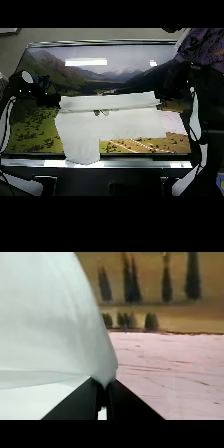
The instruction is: Fold the clothes and pants, and hang the long-sleeved shirts on hangers.
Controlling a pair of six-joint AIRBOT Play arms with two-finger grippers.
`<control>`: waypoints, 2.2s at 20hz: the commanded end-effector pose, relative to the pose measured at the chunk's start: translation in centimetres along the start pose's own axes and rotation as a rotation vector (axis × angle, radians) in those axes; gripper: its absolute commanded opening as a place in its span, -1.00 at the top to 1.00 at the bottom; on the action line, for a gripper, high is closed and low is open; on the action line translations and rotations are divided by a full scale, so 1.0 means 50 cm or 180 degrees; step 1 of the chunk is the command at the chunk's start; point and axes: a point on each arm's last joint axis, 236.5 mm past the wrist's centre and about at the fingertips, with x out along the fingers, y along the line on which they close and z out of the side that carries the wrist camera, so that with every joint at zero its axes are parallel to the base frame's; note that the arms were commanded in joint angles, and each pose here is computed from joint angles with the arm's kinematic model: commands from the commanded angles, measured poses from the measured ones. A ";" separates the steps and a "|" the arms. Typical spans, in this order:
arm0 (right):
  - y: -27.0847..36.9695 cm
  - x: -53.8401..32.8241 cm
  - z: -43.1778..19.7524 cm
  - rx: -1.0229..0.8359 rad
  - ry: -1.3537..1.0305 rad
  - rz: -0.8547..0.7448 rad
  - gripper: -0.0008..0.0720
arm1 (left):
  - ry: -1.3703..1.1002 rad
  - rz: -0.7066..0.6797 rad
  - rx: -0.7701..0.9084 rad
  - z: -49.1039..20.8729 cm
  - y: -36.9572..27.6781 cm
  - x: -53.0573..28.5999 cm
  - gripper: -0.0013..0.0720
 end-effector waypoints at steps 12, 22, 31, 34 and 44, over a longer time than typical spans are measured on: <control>-0.002 -0.053 -0.033 -0.0038 0.0150 0.0525 -0.14 | -0.0445 0.0113 -0.0236 0.019 0.061 -0.112 -0.52; -0.151 -0.048 -0.211 0.0789 -0.0120 0.1248 -0.14 | -0.0594 -0.0811 -0.1429 -0.358 0.081 -0.033 -0.52; -0.080 0.004 -0.249 0.0542 0.0060 0.1237 -0.13 | -0.0121 -0.1372 -0.1276 -0.471 -0.050 0.099 -0.51; -0.055 0.009 -0.251 0.0424 0.0087 0.1217 -0.13 | -0.0008 -0.1370 -0.1306 -0.481 -0.058 0.108 -0.51; -0.056 0.010 -0.254 0.0392 0.0094 0.1157 -0.13 | 0.0376 -0.1326 -0.1218 -0.518 -0.083 0.155 0.10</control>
